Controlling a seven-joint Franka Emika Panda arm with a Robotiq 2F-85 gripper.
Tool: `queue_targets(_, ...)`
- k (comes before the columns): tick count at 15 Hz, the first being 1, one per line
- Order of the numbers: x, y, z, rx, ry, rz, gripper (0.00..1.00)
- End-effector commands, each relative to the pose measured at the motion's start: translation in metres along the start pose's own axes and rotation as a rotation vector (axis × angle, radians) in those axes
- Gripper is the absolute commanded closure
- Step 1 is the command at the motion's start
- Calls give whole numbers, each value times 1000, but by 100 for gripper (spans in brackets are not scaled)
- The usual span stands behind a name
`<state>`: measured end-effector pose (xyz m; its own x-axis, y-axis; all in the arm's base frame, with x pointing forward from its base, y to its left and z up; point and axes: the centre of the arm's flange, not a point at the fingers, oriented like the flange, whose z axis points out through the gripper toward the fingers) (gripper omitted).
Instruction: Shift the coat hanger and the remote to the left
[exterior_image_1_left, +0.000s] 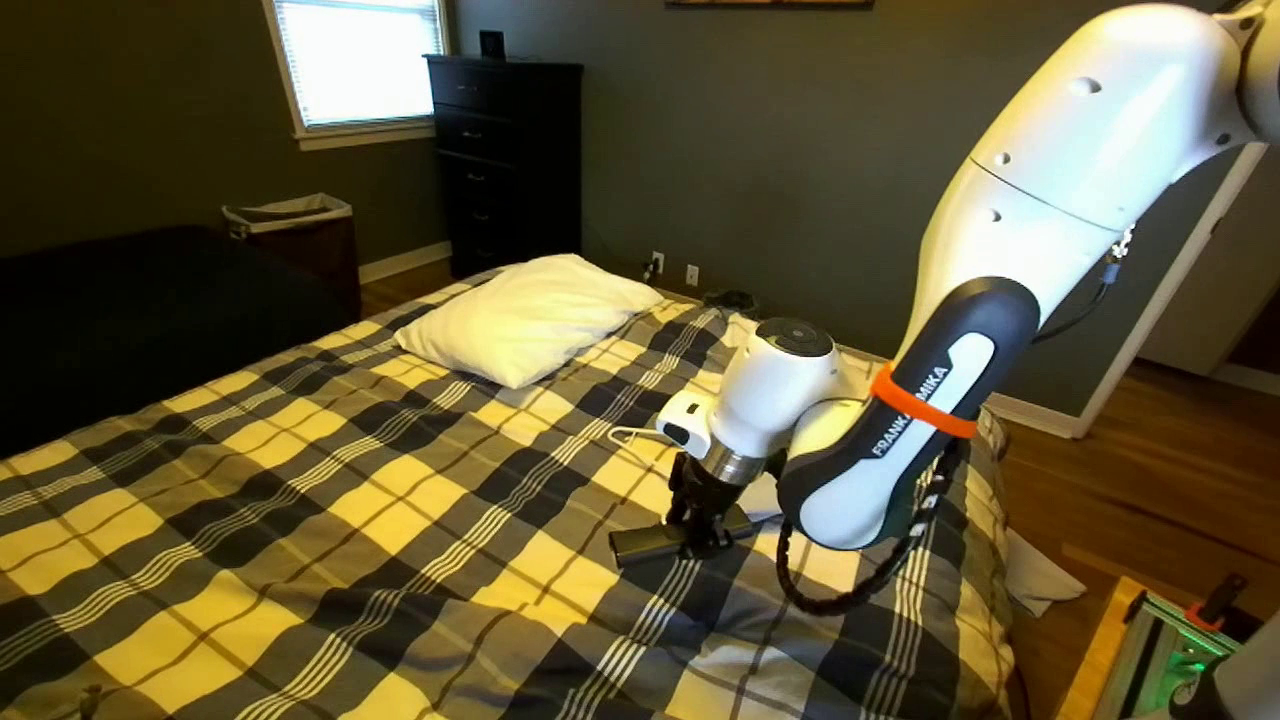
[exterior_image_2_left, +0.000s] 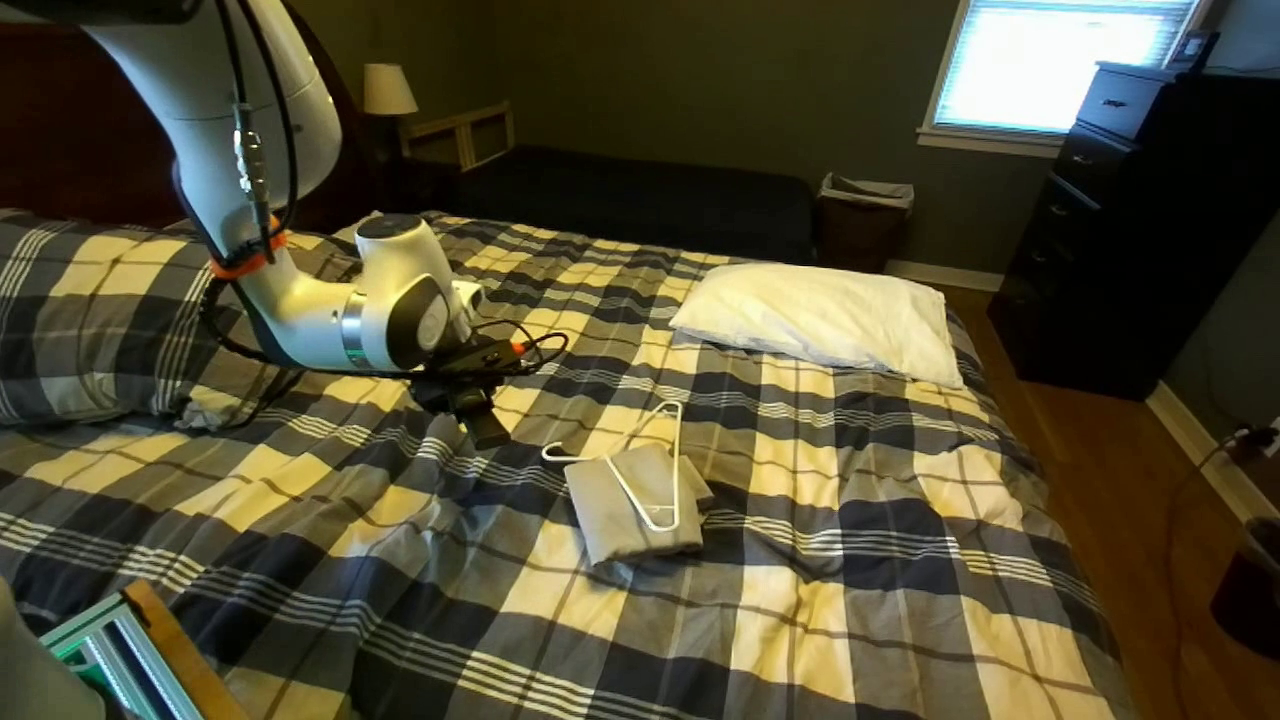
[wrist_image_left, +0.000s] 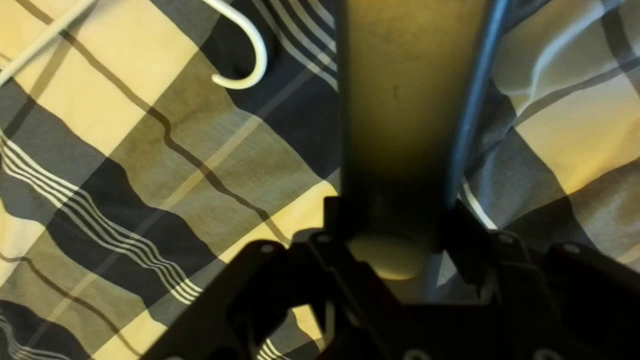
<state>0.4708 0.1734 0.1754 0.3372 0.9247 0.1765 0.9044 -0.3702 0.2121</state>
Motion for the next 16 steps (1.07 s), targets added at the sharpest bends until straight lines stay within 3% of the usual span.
queue_targets(1,0,-14,16,-31,-54,34,73)
queue_targets(4,-2,-27,50,64,-53,0,73)
queue_targets(10,-3,-55,115,110,-52,-116,73)
queue_targets(11,-5,-58,121,123,-62,-124,23)
queue_targets(13,-7,-54,113,182,-68,-119,15)
queue_targets(14,-11,-44,91,198,-68,-107,8)
queue_targets(16,-23,-23,55,184,-50,-43,0)
